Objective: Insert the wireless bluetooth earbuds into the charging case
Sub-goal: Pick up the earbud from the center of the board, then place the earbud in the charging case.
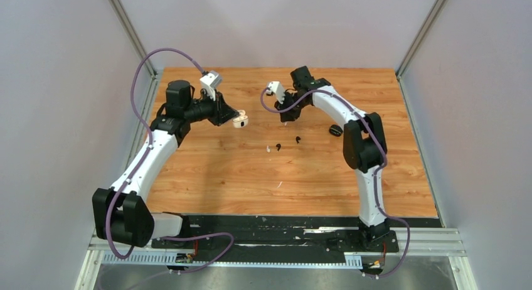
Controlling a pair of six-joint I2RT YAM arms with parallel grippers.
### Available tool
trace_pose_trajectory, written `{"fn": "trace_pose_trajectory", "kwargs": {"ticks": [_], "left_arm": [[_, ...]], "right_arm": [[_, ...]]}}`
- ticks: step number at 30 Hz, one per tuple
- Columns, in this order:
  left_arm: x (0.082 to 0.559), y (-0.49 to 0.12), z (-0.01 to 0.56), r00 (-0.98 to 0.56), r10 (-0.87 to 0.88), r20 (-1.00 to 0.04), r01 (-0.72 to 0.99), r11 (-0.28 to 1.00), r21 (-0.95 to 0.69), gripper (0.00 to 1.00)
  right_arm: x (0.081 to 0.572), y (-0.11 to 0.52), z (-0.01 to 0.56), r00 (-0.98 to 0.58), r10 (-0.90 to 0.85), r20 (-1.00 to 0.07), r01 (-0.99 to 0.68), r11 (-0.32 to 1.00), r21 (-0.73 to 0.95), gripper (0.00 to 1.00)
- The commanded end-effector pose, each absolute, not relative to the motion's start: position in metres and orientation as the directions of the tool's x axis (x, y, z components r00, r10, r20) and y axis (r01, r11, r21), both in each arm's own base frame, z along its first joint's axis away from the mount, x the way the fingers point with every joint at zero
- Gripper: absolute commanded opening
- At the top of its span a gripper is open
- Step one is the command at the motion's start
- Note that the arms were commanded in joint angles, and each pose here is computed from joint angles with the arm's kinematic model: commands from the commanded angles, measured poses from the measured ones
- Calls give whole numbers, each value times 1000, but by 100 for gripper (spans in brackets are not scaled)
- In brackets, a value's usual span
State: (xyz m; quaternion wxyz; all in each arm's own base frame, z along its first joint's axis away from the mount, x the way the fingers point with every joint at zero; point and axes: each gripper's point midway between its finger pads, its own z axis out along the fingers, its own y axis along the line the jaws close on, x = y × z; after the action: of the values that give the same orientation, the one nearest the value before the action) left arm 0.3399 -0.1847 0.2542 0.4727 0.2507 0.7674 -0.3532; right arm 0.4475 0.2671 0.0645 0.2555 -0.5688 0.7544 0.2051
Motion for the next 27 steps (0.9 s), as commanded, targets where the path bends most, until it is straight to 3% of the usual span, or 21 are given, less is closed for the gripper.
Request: {"fn": "trace_pose_trajectory", "kwargs": {"ticks": [1, 6, 12, 16, 21, 27], "left_arm": [[344, -188, 259, -419, 21, -908, 727, 607, -322, 0], [347, -195, 265, -411, 20, -912, 742, 588, -321, 0], [361, -208, 291, -349, 26, -937, 735, 628, -256, 0], [361, -219, 312, -296, 29, -955, 754, 621, -215, 0], [360, -223, 338, -174, -4, -985, 776, 615, -140, 0], [358, -224, 348, -133, -29, -991, 782, 610, -123, 0]], "right_arm": [[467, 277, 195, 14, -628, -778, -924, 291, -250, 0], [447, 286, 302, 265, -493, -829, -838, 307, -451, 0], [401, 305, 397, 566, -326, -757, -672, 351, -653, 0], [375, 320, 420, 670, -244, -701, -603, 371, -706, 0], [356, 333, 420, 693, -193, -695, -617, 339, -710, 0], [338, 340, 412, 739, -174, -651, -598, 276, -752, 0]]}}
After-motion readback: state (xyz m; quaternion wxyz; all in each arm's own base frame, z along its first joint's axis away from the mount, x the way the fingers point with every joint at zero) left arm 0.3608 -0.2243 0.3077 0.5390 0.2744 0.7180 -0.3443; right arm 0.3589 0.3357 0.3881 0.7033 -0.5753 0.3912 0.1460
